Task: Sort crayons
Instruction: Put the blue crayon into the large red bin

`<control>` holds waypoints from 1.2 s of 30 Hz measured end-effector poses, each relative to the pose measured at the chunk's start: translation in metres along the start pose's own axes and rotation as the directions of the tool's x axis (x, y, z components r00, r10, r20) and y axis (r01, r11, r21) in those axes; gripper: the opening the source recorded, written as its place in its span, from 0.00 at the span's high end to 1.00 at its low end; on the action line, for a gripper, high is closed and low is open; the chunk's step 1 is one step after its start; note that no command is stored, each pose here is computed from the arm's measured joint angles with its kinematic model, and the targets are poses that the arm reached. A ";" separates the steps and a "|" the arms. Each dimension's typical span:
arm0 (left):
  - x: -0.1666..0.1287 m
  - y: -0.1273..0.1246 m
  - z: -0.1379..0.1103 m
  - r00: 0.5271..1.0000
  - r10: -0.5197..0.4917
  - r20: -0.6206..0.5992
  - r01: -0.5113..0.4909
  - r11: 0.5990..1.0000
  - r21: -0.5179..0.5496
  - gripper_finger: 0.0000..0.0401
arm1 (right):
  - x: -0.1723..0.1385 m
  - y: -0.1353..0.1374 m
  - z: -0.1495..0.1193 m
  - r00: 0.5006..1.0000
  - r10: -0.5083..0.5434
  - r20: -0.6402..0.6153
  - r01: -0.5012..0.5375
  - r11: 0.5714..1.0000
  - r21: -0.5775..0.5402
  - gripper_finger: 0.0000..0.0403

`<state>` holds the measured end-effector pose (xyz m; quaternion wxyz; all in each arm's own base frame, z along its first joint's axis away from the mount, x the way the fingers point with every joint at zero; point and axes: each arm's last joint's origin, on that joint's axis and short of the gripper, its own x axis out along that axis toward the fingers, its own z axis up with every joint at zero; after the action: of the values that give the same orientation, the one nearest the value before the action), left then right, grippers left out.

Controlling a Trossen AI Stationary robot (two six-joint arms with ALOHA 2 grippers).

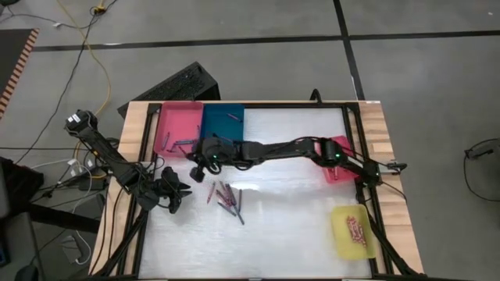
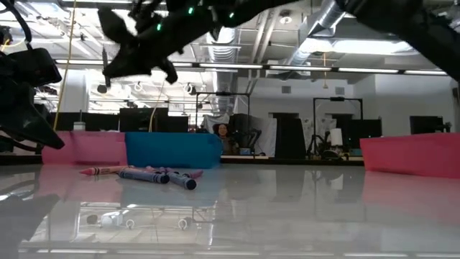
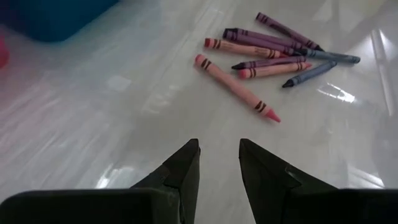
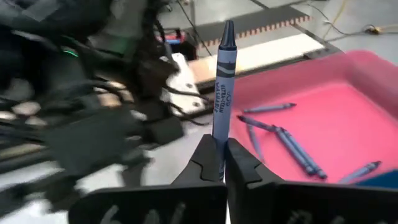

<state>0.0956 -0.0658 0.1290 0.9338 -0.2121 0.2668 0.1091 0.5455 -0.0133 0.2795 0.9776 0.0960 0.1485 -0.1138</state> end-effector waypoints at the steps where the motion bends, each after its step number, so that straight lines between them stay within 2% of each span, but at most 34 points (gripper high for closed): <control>1: 0.000 0.000 0.000 1.000 0.000 0.000 0.000 1.000 0.000 0.75 | 0.006 -0.004 -0.002 1.000 -0.010 -0.005 0.010 1.000 -0.005 0.99; 10: 0.000 0.000 0.000 1.000 -0.002 -0.004 0.002 1.000 0.005 0.75 | 0.049 -0.046 -0.028 0.996 -0.089 -0.022 0.089 0.996 -0.014 0.99; 15: 0.000 0.000 0.000 1.000 -0.001 -0.007 0.001 1.000 0.007 0.75 | 0.052 -0.069 -0.027 0.991 -0.130 -0.032 0.129 0.991 -0.040 0.99; 21: 0.000 0.000 0.000 1.000 0.000 -0.004 0.000 1.000 0.006 0.75 | 0.052 -0.093 -0.020 0.986 -0.165 -0.008 0.165 0.986 -0.019 0.99; 36: 0.000 0.000 0.000 1.000 0.000 -0.002 0.000 1.000 0.008 0.75 | 0.057 -0.095 -0.024 0.987 -0.159 0.007 0.159 0.987 -0.022 0.99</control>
<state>0.0955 -0.0657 0.1288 0.9343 -0.2084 0.2684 0.1079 0.5680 -0.1099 0.2243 0.9668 0.0726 0.1546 -0.1902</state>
